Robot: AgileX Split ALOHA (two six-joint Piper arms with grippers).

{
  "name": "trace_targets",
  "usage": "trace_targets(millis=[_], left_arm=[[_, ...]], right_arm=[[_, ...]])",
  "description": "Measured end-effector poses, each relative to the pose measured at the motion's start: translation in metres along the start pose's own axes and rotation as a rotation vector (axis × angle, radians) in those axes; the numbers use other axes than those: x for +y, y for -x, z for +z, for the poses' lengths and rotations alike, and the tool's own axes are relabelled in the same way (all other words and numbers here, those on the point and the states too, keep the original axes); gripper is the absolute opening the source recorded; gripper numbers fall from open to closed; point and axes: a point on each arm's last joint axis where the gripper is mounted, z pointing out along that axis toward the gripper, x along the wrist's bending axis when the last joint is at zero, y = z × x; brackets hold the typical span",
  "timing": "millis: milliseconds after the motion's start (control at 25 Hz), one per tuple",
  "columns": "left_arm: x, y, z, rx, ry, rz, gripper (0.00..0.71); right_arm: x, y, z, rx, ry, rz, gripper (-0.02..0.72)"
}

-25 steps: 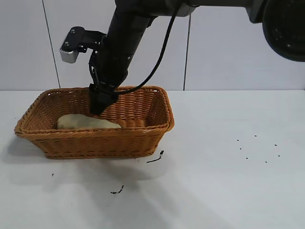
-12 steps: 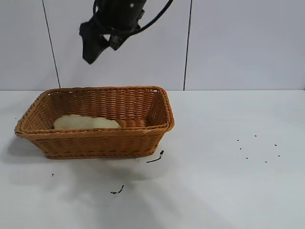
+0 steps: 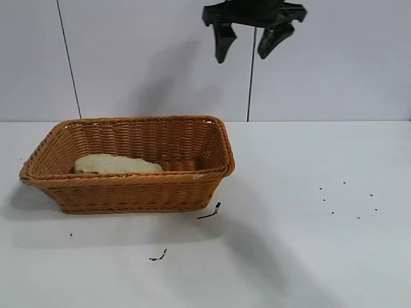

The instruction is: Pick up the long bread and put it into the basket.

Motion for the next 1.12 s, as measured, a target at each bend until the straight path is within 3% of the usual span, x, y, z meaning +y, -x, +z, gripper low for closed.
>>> trace_targets(millis=[200,600,800,1120], left_arm=[[0.0,0.0,0.0,0.0,0.0,0.0,0.696],[0.0,0.0,0.0,0.0,0.0,0.0,0.696],[0.0,0.0,0.0,0.0,0.0,0.0,0.696],[0.0,0.0,0.0,0.0,0.0,0.0,0.696]], right_arm=[[-0.001,0.041,0.0,-0.03,-0.009,0.077,0.558],[-0.014,0.043,-0.047,-0.015,-0.015,0.085,0.558],[-0.057,0.041,-0.092,-0.016,-0.09,0.086,0.558],[-0.181,0.035,-0.172,-0.016,-0.172,0.086,0.558]])
